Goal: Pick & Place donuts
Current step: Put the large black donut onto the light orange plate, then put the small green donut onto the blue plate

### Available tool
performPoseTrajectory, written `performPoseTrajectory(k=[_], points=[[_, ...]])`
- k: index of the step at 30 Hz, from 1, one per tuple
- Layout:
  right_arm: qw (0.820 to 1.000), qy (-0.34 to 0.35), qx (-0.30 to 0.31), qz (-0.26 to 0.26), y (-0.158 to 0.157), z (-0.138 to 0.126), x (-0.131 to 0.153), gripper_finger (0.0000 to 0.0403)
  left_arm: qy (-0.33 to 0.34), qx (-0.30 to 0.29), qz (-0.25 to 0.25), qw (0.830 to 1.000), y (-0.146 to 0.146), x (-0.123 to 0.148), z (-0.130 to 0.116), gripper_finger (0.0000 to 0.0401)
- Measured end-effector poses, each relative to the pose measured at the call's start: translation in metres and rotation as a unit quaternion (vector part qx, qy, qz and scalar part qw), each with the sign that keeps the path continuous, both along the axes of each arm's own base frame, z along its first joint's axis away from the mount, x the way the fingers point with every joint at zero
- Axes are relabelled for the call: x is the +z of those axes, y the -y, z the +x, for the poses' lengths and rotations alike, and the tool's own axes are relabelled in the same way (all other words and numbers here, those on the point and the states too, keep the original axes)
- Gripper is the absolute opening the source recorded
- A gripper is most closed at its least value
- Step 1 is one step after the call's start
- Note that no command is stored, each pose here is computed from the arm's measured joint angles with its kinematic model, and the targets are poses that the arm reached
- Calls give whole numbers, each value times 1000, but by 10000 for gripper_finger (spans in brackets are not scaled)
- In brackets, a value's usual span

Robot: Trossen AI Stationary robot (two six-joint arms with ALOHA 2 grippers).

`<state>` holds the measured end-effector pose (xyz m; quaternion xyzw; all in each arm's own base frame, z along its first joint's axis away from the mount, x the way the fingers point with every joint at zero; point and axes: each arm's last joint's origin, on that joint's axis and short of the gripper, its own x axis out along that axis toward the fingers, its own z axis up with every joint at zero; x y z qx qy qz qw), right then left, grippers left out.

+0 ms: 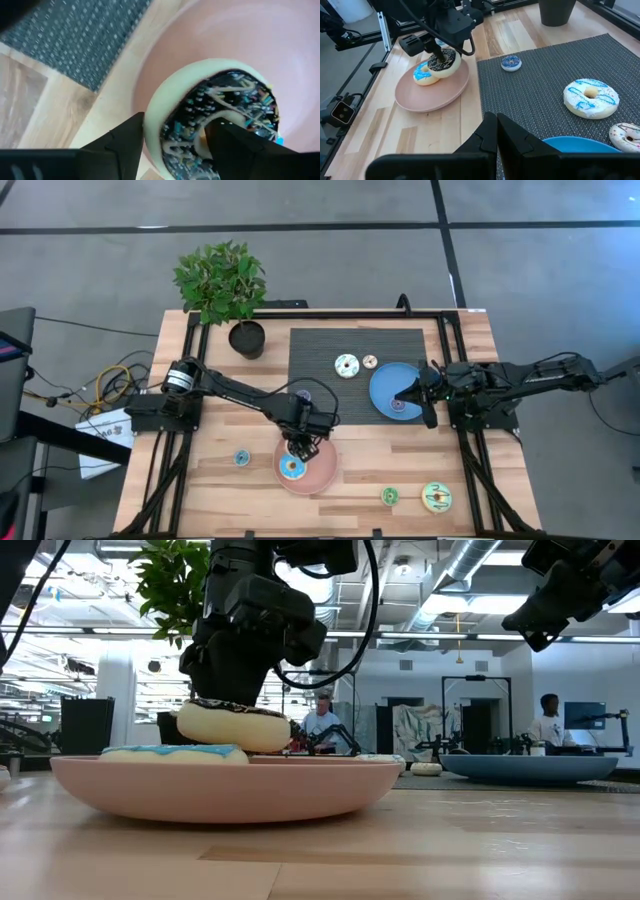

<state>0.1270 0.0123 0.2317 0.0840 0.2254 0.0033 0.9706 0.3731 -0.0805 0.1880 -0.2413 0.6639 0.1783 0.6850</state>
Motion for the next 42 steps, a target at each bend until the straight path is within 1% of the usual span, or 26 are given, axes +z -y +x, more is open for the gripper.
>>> performPoseTrajectory(k=[19,30,40,42], points=[[1000,0,0,0,0,0,0,0,-8,-3,-2,1000,-1,0,-1,197],[1000,2,0,0,0,0,0,0,-8,4,-3,1000,-11,0,0,197],[1000,2,0,0,0,0,0,0,-1,-13,-2,1000,-16,2,2,197],[1000,2,0,0,0,0,0,0,7,-23,9,1000,-17,6,4,197]])
